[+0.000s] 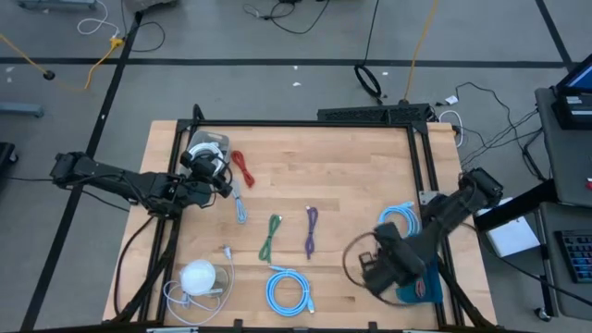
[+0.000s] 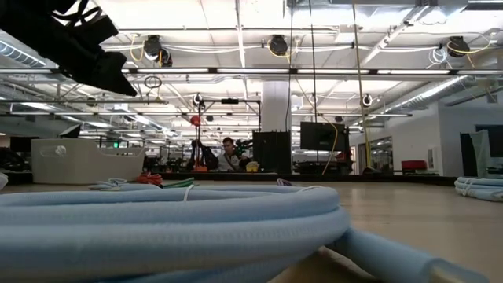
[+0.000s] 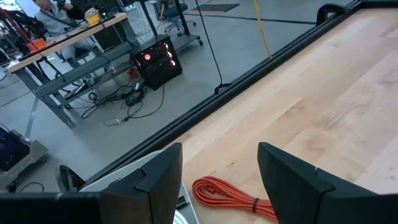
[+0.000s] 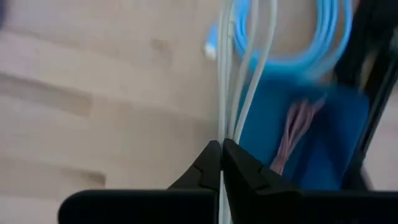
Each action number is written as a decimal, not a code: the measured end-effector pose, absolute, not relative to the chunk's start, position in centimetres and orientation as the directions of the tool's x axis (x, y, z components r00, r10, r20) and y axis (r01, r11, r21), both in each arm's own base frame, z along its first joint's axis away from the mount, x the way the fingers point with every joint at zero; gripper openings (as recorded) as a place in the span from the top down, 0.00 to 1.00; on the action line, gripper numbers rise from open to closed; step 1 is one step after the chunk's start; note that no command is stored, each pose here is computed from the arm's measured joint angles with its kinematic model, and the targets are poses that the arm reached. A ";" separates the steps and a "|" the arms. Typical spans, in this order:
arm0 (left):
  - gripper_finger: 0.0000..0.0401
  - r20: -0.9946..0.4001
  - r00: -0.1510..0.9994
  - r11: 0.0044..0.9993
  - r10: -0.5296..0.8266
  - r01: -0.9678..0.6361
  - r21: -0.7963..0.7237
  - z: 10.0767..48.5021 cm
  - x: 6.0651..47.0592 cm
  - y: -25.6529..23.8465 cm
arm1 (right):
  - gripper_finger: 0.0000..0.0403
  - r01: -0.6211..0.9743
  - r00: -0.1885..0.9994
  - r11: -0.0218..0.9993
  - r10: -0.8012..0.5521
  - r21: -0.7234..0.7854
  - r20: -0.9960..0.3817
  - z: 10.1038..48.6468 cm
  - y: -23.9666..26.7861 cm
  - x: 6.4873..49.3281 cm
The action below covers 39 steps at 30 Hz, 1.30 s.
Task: Pick & Place USB Port
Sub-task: Put the white USB cable into the blue basket, then put the top right blue HDMI cable into the gray basket
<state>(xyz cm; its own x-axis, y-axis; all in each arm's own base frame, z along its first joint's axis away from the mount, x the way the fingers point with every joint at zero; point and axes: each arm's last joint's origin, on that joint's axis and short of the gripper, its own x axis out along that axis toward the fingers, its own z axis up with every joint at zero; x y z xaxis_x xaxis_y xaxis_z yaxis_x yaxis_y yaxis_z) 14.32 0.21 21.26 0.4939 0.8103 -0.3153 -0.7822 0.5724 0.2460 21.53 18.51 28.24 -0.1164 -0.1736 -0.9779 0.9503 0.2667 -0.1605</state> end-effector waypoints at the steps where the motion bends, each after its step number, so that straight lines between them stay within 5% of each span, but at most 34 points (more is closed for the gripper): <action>1: 0.47 -0.315 0.494 0.573 0.810 -0.782 0.246 21.1 14.3 0.2 | 1.00 0.954 -0.133 0.245 -0.170 -0.173 -0.976 28.0 19.1 20.9; 14: 0.47 -0.295 0.510 0.578 0.808 -0.783 0.230 21.1 14.6 0.2 | 1.00 0.894 -0.398 0.136 -0.195 -0.427 -0.896 23.2 20.6 15.9; 25: 0.47 -0.298 0.510 0.579 0.807 -0.781 0.233 21.1 14.6 0.2 | 1.00 0.906 -0.369 0.175 -0.122 -0.386 -0.922 20.1 20.8 15.7; 39: 0.47 -0.303 0.516 0.586 0.801 -0.780 0.221 21.1 14.6 0.2 | 0.76 0.879 -0.426 0.164 -0.151 -0.447 -0.892 23.4 19.9 15.5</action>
